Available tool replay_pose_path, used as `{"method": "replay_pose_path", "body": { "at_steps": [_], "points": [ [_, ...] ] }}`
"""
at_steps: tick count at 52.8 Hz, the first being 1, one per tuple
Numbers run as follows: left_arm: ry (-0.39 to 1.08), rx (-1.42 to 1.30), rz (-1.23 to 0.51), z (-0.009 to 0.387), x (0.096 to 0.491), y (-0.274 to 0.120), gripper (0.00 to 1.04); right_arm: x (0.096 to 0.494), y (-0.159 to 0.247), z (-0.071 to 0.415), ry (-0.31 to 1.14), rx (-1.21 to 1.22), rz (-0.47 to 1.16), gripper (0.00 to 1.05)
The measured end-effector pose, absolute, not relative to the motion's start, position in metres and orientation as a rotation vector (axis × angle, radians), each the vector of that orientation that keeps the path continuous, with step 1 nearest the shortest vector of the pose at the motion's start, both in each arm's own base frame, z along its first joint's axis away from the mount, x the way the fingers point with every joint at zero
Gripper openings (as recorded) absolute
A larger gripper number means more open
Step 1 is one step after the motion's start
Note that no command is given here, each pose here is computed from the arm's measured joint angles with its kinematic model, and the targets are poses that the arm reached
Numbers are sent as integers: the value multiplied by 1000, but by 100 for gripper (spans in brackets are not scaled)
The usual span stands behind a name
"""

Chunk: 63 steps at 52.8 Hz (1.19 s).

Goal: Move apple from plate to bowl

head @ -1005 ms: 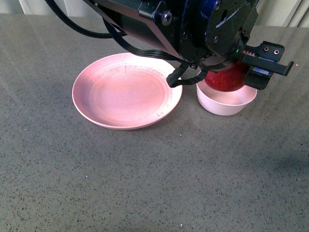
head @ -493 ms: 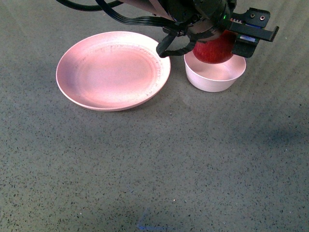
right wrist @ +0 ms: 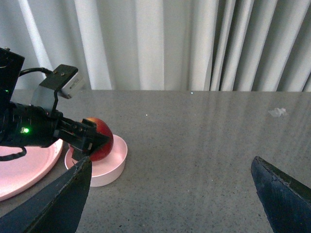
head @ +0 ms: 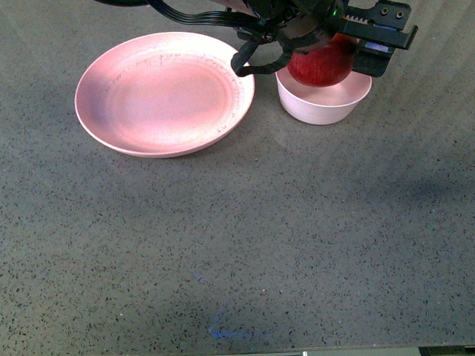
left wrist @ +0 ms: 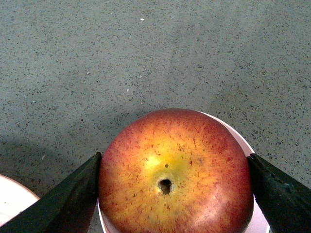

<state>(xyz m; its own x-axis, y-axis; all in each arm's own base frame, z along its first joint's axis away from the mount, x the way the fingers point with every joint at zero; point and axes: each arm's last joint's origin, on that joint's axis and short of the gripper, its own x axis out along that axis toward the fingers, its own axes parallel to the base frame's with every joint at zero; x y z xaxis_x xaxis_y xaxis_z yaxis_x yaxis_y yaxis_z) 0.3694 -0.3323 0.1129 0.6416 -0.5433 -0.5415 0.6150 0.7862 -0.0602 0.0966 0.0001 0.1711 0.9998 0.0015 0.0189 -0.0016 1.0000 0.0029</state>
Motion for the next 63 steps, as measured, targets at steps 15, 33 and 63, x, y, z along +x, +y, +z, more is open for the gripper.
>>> {"method": "replay_pose_path", "body": {
  "at_steps": [15,33,63],
  "points": [
    [581,118,-661,112,369,-332,96,97,0,171,-19,3,2,96],
    [571,98,-670,122,348,-319,96,97,0,171,-19,3,2,96],
    [61,-4,-96,190,301,-206,72,97,0,171,-19,3,5,96]
  ]
}}
